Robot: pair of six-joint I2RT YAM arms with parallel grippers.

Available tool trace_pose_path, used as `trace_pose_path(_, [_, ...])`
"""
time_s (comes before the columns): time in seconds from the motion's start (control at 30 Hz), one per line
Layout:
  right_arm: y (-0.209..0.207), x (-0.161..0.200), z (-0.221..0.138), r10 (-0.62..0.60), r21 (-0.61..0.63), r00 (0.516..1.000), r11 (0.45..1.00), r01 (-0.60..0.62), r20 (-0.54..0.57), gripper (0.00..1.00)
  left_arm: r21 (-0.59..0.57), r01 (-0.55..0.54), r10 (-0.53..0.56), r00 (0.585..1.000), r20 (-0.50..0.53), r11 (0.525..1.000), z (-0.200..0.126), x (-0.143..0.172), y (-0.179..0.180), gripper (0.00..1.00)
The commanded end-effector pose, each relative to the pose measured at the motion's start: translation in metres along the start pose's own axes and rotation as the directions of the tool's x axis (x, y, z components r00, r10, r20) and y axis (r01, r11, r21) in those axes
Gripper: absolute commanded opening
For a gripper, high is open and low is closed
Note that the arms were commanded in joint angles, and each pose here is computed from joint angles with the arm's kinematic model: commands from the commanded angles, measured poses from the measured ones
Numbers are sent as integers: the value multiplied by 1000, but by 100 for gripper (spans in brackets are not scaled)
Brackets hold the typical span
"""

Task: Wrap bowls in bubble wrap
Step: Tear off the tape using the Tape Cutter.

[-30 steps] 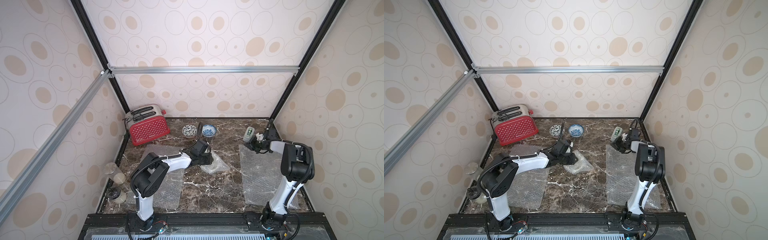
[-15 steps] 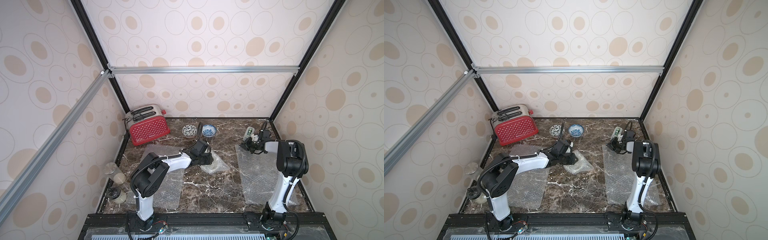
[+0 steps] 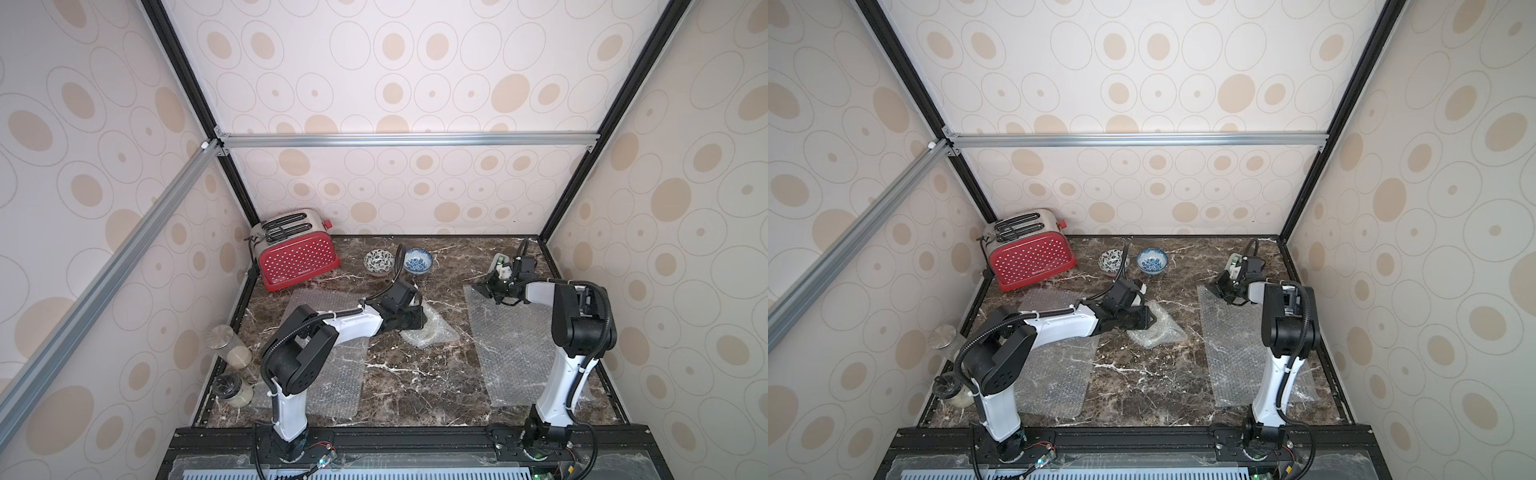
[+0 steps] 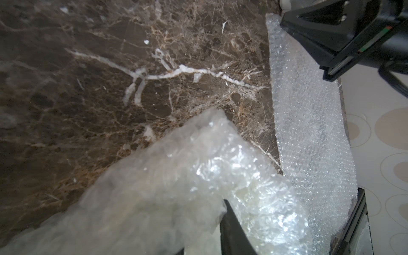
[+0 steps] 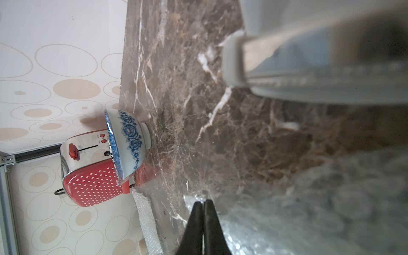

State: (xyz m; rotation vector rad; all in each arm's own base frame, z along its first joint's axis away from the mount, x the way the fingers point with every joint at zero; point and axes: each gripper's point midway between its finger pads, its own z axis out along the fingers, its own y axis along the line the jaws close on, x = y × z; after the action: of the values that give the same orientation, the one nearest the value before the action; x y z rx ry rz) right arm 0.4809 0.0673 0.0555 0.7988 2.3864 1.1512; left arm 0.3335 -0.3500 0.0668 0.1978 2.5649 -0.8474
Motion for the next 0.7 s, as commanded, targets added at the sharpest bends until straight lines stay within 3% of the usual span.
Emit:
trace_pose_path(0.0, [38,-8,-26,-59,-36,997,998,60,40,8,1,-12,12,1000,16,1000,-9,-2,-5,27])
trace_pose_path(0.27, [52,-5,-50,-179,68,984,982,178,13,8,14,-8,7,1000,14,1000,-6,-3,-7,27])
trace_pose_path(0.5, [52,-7,-87,-349,314,937,890,331,2,9,12,-18,18,1000,13,1000,-7,-4,-8,27])
trace_pose_path(0.67, [85,-10,-108,-401,292,915,881,372,41,9,25,-13,13,1000,11,1000,-4,-5,-11,27])
